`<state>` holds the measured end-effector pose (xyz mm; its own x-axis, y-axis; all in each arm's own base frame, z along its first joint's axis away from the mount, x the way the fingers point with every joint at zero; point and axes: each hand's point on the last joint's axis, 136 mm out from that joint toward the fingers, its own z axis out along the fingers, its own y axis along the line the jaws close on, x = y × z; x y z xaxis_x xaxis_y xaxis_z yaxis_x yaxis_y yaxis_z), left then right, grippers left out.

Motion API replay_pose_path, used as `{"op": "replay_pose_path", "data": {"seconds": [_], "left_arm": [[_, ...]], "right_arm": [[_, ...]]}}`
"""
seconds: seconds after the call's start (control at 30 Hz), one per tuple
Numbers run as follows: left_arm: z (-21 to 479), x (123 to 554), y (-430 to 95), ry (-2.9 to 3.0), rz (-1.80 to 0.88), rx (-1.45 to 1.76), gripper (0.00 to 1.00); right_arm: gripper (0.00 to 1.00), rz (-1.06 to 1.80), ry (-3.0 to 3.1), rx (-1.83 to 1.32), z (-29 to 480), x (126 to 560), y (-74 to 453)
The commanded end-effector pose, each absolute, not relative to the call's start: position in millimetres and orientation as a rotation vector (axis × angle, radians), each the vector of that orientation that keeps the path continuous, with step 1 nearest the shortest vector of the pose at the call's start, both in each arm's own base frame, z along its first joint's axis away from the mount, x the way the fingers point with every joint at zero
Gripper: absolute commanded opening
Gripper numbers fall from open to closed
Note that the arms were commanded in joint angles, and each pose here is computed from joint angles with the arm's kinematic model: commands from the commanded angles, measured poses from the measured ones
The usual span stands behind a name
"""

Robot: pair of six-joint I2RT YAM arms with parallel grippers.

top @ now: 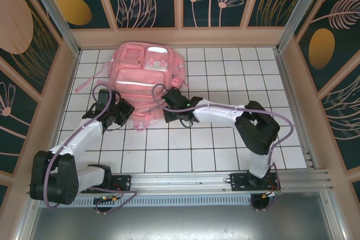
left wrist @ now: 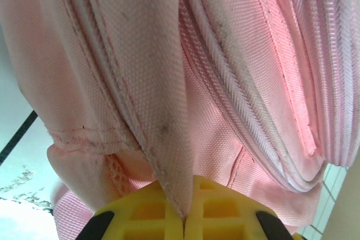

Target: Pack the student bag

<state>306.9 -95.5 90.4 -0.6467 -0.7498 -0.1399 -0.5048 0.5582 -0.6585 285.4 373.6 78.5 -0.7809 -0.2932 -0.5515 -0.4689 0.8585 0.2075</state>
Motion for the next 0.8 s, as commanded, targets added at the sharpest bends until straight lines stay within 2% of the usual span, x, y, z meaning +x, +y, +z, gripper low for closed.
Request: {"op": "replay_pose_path", "data": {"seconds": [0.0,0.23,0.57,0.7,0.77], "left_arm": [[112,327,-99,2.355,-0.837,-0.891,0.0],[131,328,-113,2.316,-0.962,-0.784,0.0],[153,328,-136,2.275,-1.121,-0.635,0.0],[159,330,-138,2.25,-1.144,-0.642,0.0],[159,331,-142,2.238,-1.171,-0.654,0.0]], "right_arm": [[0.14,0.488,2.516,-0.56,82,289,384],[0.21,0.594,2.476,-0.544,99,304,409],[0.24,0.649,2.44,-0.547,104,342,445],[0.27,0.667,2.434,-0.55,117,336,443],[0.34,0.673,2.449,-0.527,119,327,435]]}}
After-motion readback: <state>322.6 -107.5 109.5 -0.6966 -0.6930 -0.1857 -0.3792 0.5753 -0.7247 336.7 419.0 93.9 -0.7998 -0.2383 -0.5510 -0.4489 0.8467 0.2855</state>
